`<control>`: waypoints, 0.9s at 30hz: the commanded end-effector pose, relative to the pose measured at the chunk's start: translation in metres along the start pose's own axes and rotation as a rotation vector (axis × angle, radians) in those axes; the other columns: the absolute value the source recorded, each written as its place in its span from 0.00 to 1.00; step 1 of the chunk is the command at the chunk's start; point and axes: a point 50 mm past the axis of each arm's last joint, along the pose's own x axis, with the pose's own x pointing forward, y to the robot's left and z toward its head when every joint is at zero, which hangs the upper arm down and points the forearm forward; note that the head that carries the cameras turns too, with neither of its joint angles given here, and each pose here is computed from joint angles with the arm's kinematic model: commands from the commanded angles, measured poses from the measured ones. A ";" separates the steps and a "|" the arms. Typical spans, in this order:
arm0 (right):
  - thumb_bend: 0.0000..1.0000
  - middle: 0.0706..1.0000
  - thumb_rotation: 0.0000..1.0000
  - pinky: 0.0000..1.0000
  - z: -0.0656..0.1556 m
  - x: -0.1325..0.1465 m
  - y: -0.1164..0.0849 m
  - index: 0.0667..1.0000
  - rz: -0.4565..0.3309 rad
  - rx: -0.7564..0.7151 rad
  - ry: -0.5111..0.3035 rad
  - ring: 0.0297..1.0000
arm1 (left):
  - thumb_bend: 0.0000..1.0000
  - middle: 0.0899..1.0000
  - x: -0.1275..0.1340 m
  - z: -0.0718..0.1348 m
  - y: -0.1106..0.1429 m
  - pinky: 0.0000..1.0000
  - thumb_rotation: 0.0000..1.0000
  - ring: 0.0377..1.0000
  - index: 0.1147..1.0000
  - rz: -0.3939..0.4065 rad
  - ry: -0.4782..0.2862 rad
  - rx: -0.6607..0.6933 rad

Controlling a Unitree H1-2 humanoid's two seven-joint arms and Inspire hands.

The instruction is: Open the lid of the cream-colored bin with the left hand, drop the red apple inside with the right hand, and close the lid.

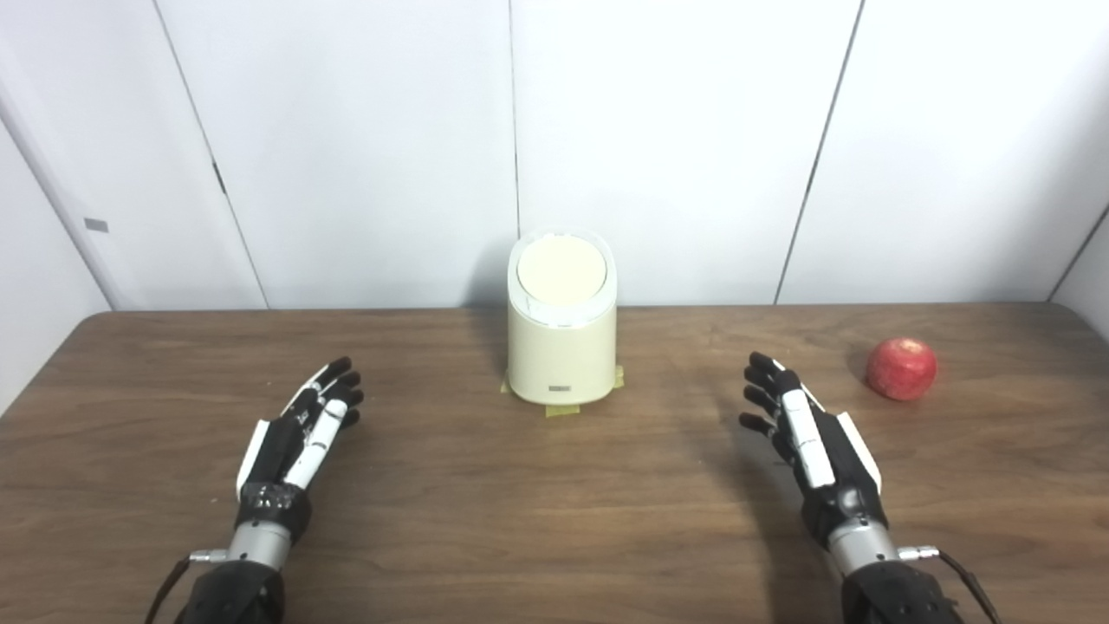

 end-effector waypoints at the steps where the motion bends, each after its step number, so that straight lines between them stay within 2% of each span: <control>1: 0.52 0.89 0.96 0.81 0.021 0.011 0.004 0.89 0.007 0.010 -0.095 0.89 | 0.53 0.86 0.009 0.023 0.002 0.84 0.34 0.83 0.89 0.010 -0.008 0.051; 2: 0.52 0.89 0.96 0.81 0.021 0.011 0.004 0.89 0.006 0.011 -0.095 0.89 | 0.54 0.85 0.013 0.033 0.001 0.84 0.25 0.83 0.88 0.009 -0.016 0.076; 6: 0.53 0.90 0.95 0.81 0.020 0.011 0.006 0.89 0.004 0.024 -0.098 0.90 | 0.60 0.83 0.036 0.085 -0.006 0.85 0.09 0.84 0.87 -0.039 -0.053 0.180; 9: 0.54 0.89 0.94 0.79 0.019 0.011 0.005 0.88 -0.004 0.012 -0.099 0.89 | 0.73 0.84 0.059 0.130 -0.015 0.83 0.09 0.83 0.88 -0.099 -0.103 0.214; 11: 0.54 0.89 0.95 0.78 0.019 0.011 0.005 0.88 -0.007 0.004 -0.099 0.88 | 0.74 0.85 0.069 0.155 -0.022 0.83 0.06 0.83 0.89 -0.136 -0.155 0.238; 15: 0.54 0.88 0.96 0.79 0.018 0.011 0.004 0.88 -0.011 -0.004 -0.095 0.89 | 0.74 0.84 0.085 0.200 -0.040 0.82 0.07 0.81 0.90 -0.168 -0.214 0.307; 18: 0.54 0.89 0.96 0.80 0.017 0.011 0.003 0.88 -0.013 -0.002 -0.092 0.89 | 0.79 0.85 0.099 0.223 -0.052 0.86 0.08 0.83 0.90 -0.199 -0.243 0.309; 23: 0.54 0.89 0.96 0.81 0.016 0.011 0.003 0.89 -0.011 0.005 -0.087 0.89 | 0.82 0.87 0.117 0.247 -0.068 0.88 0.09 0.86 0.91 -0.243 -0.265 0.338; 27: 0.54 0.89 0.96 0.81 0.014 0.011 0.002 0.89 -0.010 0.012 -0.083 0.89 | 0.83 0.91 0.136 0.260 -0.085 0.93 0.13 0.90 0.94 -0.298 -0.247 0.442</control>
